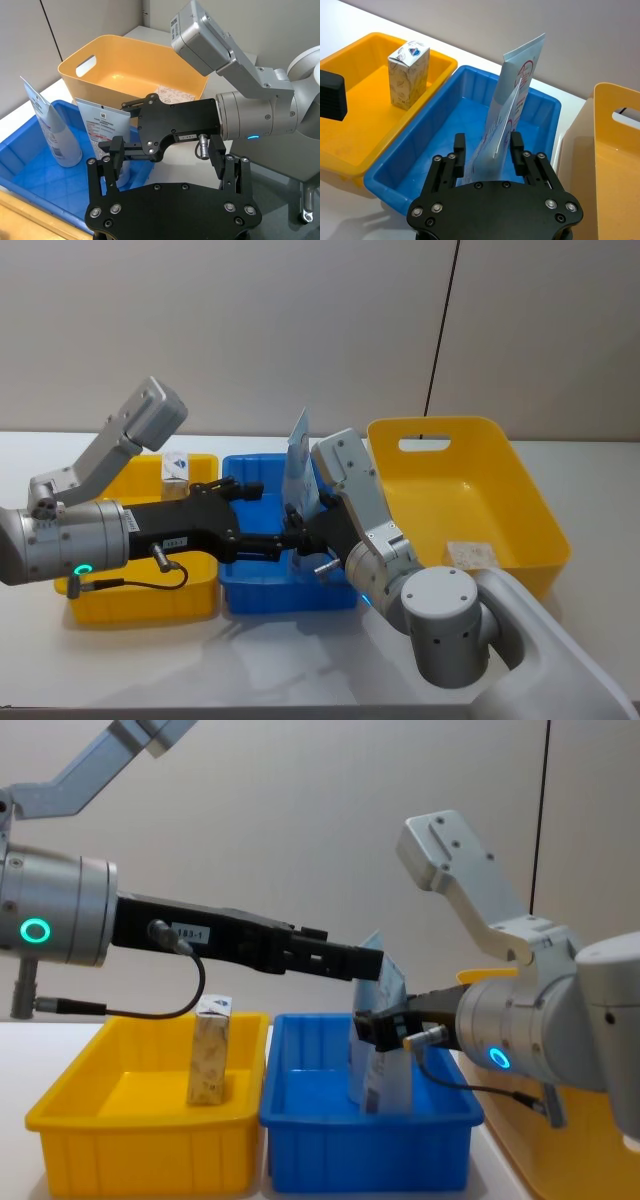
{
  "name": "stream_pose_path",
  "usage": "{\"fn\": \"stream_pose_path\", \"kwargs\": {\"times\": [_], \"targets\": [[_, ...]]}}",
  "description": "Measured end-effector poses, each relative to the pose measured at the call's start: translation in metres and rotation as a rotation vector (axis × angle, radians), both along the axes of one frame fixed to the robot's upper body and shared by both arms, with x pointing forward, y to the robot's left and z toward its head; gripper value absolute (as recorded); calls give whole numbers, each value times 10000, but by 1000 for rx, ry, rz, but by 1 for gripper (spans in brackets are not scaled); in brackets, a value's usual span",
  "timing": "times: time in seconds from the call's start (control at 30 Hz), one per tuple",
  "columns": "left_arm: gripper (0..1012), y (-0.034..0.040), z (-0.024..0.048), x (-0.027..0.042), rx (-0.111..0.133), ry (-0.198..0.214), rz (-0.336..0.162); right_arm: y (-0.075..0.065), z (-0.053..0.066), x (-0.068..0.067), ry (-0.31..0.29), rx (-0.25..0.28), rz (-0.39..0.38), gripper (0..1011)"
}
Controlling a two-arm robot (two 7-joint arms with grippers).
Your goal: Bimanual collaborative sorting of washing and personal care products
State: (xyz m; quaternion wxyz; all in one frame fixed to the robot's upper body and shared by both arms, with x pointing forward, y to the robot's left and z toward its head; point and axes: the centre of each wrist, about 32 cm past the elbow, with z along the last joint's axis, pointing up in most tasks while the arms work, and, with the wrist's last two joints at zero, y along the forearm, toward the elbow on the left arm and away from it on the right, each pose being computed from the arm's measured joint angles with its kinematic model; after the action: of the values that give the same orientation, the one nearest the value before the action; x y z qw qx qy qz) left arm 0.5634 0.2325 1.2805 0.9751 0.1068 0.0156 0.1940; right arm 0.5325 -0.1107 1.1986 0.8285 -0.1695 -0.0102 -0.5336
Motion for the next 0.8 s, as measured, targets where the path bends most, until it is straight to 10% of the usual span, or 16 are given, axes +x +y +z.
{"fn": "stream_pose_path", "kwargs": {"times": [0.43,0.8], "targets": [[1001,0,0,0,0,0,0,9,-5,8,-1,0,-5,134],[1001,0,0,0,0,0,0,-16,1,9,-5,-1,-6,77]]}}
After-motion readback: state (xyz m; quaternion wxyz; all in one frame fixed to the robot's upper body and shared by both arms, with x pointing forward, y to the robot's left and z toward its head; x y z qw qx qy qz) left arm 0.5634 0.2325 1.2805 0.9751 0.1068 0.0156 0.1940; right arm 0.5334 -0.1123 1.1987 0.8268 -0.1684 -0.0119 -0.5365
